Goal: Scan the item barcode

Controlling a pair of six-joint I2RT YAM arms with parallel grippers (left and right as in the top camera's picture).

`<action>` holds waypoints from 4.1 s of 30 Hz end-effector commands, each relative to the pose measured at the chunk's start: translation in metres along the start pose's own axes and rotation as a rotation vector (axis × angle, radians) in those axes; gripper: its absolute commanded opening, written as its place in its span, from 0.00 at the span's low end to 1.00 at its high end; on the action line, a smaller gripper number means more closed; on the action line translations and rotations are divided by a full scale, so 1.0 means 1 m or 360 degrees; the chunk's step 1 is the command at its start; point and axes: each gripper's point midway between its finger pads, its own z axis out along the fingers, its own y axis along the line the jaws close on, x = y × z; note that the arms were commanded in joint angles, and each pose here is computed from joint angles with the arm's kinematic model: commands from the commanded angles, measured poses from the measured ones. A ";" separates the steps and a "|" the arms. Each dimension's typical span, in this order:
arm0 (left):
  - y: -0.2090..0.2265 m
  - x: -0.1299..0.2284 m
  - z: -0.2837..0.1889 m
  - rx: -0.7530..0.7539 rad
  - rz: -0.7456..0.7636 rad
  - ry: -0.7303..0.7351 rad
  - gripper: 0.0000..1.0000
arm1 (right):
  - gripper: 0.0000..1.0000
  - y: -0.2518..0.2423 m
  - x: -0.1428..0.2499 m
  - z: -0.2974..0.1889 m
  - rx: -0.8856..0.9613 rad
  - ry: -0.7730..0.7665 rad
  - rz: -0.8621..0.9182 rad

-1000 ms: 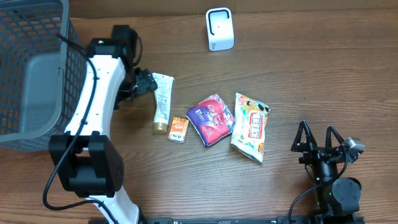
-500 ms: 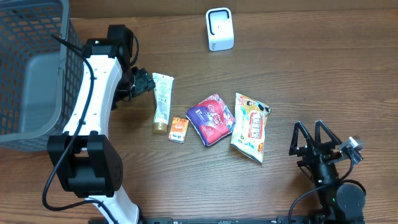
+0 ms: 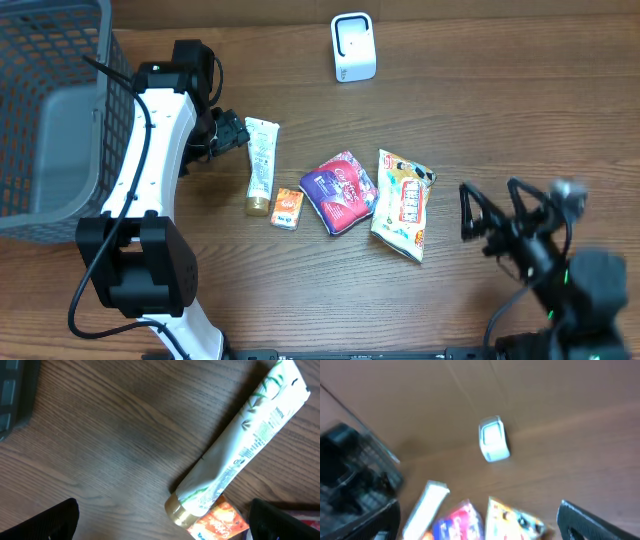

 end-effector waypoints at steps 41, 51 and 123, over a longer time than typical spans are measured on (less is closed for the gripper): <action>-0.027 0.001 -0.010 0.0224 -0.0006 0.0025 1.00 | 0.99 -0.003 0.261 0.106 0.0830 0.1919 -0.1009; -0.027 0.001 -0.010 0.0220 -0.0006 0.0022 1.00 | 0.17 -0.032 0.251 0.111 0.1102 0.1847 -0.0946; -0.086 0.037 -0.028 0.0707 0.0308 0.0244 0.29 | 0.43 -0.044 0.084 0.161 0.0526 0.1725 0.0188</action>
